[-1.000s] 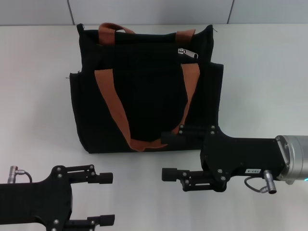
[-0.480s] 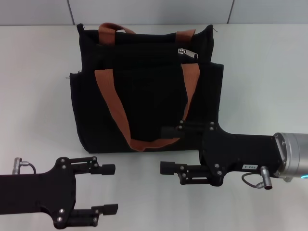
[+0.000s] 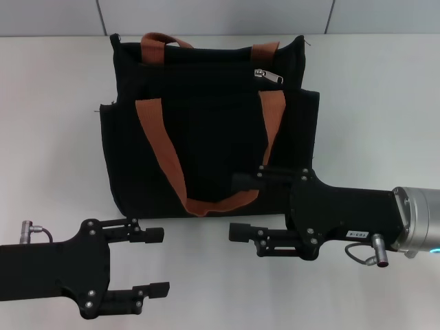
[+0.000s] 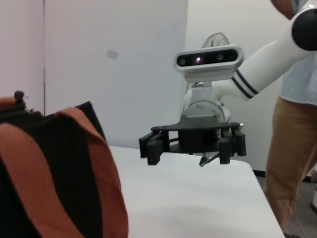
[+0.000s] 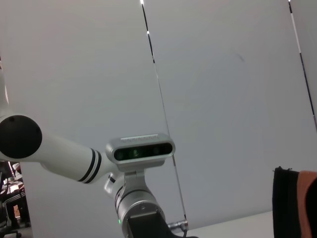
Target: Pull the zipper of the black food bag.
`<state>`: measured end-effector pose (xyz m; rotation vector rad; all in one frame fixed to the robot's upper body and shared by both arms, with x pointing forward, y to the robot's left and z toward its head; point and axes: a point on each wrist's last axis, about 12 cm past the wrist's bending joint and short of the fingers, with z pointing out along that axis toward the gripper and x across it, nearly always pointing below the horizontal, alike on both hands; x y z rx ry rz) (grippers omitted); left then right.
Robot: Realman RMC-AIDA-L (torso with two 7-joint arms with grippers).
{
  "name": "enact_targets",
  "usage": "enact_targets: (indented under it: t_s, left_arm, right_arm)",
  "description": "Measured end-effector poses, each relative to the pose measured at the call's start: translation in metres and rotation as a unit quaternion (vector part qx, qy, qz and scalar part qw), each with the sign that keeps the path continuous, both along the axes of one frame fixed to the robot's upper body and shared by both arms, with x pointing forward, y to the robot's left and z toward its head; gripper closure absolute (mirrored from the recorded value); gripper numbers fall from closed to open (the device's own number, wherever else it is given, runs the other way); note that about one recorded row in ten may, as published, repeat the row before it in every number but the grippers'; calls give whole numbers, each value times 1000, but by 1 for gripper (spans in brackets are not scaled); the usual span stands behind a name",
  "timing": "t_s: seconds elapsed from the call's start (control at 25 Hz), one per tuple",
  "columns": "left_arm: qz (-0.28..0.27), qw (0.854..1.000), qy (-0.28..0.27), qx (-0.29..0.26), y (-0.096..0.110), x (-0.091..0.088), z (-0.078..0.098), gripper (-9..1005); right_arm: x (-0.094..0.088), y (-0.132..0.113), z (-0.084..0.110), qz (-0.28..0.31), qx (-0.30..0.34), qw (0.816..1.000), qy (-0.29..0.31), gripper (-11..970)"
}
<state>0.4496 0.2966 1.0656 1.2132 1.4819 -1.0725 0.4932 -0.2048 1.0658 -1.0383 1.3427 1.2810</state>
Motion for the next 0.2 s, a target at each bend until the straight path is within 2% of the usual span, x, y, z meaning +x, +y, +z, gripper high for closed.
enact_targets:
  t_s: [0.2]
  left_arm:
    - [3, 1000, 8, -5, 0, -2, -3, 293]
  right_arm:
    - [0, -1, 0, -9, 8, 1000, 2, 245]
